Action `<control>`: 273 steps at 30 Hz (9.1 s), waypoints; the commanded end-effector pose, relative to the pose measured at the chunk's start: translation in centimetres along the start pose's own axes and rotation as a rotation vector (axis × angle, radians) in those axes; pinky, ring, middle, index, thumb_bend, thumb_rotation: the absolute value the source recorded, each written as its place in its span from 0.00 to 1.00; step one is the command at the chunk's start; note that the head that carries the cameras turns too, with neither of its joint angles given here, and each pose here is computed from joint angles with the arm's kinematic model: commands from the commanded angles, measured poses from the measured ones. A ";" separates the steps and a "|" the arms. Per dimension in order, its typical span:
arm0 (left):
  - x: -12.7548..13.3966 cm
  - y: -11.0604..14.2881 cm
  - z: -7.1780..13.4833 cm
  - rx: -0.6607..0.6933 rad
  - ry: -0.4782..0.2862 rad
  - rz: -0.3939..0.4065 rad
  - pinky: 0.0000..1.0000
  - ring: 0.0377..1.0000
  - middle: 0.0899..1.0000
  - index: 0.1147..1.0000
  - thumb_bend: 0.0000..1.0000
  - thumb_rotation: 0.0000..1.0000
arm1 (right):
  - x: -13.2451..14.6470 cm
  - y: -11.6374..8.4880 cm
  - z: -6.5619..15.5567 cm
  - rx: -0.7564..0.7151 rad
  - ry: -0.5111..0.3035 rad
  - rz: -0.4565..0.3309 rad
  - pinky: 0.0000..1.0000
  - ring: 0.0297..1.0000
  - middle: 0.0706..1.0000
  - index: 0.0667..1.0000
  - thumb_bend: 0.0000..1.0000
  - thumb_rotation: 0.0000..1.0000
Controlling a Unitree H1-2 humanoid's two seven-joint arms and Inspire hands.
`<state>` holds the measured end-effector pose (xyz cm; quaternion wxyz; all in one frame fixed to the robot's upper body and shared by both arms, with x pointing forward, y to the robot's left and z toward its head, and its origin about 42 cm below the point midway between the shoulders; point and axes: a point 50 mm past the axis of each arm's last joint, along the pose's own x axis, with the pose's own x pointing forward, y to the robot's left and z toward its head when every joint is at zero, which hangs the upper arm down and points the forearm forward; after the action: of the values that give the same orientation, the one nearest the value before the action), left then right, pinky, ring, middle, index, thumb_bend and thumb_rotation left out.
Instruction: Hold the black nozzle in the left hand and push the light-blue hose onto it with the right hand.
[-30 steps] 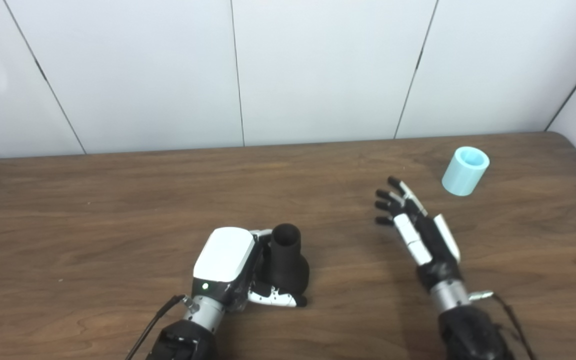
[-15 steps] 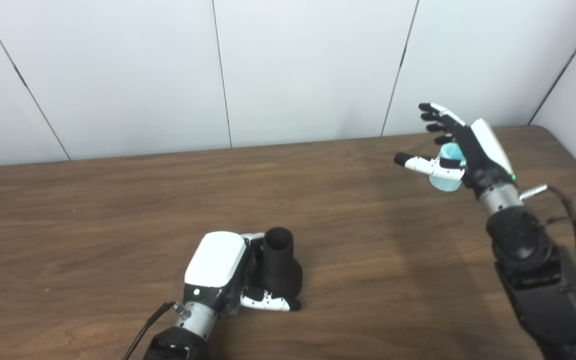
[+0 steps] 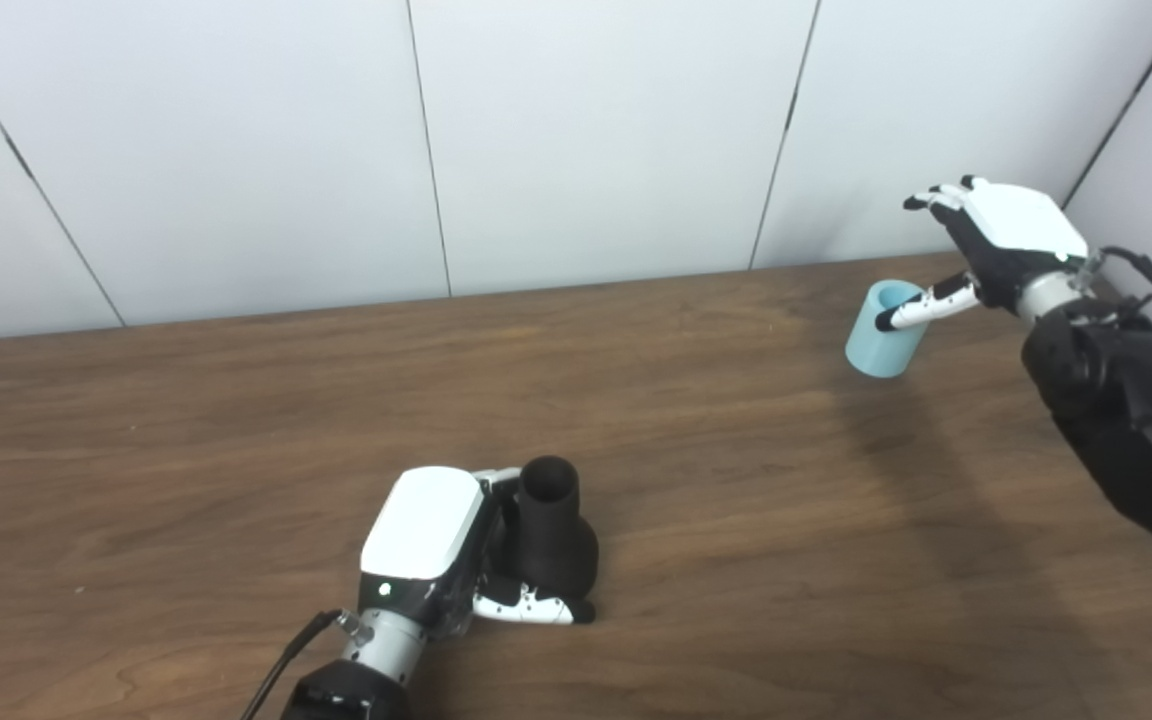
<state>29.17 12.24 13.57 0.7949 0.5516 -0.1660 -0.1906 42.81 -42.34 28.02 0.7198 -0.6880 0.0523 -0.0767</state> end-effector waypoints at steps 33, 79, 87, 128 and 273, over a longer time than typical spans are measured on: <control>-1.9 -4.8 0.5 -0.065 0.039 -0.261 0.48 0.47 0.48 0.40 0.50 0.00 | 2.5 0.4 -0.2 0.042 0.024 0.122 0.68 0.76 0.82 0.80 0.94 0.18; -2.0 -4.7 1.0 -0.094 0.017 -0.226 0.44 0.44 0.44 0.41 0.50 0.00 | 1.9 0.0 0.5 0.128 -0.070 0.005 0.45 0.38 0.48 0.47 0.52 0.00; -1.9 -4.9 1.3 -0.094 0.011 -0.231 0.40 0.42 0.43 0.43 0.50 0.00 | -2.4 -2.2 3.9 0.183 -0.163 -0.067 0.44 0.39 0.49 0.44 0.52 0.00; -1.3 -6.0 3.9 -0.081 0.027 -0.260 0.48 0.48 0.48 0.38 0.50 0.00 | -19.4 -6.2 14.7 0.589 -0.606 -0.033 0.39 0.39 0.48 0.46 0.52 0.00; -1.4 -5.7 4.9 -0.043 0.003 -0.333 0.45 0.42 0.45 0.41 0.50 0.00 | -21.8 -6.0 15.1 0.387 -0.697 0.182 0.86 0.97 0.91 0.95 0.86 0.59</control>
<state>27.80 7.84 14.14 0.7891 0.5571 -0.1518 -0.2095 24.57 -23.98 32.80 0.8206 -0.5100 -0.1050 0.2356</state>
